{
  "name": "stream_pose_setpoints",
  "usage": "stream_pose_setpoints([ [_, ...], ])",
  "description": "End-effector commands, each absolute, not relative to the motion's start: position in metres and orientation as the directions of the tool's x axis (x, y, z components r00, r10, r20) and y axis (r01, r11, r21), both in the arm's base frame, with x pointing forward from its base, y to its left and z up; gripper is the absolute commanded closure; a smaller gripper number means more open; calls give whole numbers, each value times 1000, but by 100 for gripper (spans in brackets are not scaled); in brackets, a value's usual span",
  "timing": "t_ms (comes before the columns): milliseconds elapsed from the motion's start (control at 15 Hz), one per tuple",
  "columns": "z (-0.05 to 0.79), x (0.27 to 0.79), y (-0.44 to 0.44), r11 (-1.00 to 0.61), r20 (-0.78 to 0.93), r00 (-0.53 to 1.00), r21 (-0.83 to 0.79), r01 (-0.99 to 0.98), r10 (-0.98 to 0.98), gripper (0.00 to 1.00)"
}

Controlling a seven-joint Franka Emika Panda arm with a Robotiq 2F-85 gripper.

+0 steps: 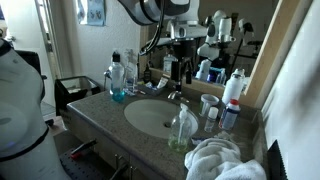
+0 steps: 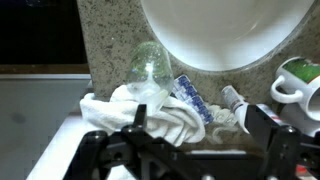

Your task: Move the colourless bottle towards the mirror

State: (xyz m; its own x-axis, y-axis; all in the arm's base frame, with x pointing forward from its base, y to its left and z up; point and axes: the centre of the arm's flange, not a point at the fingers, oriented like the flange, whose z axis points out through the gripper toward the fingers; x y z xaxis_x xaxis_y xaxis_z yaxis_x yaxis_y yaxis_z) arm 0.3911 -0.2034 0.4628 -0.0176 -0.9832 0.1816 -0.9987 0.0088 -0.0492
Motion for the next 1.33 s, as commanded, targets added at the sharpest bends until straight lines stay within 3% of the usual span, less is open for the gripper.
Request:
stream_pose_setpoints([
  [0, 456, 379, -225, 202, 219, -203, -24, -979, -955, 0],
  [333, 438, 357, -241, 454, 189, -437, 51, -890, -879, 0],
  [667, 426, 335, -243, 599, 145, -583, 111, -793, -799, 0],
  [1267, 424, 336, -250, 714, 77, -715, -44, -699, -695, 0],
])
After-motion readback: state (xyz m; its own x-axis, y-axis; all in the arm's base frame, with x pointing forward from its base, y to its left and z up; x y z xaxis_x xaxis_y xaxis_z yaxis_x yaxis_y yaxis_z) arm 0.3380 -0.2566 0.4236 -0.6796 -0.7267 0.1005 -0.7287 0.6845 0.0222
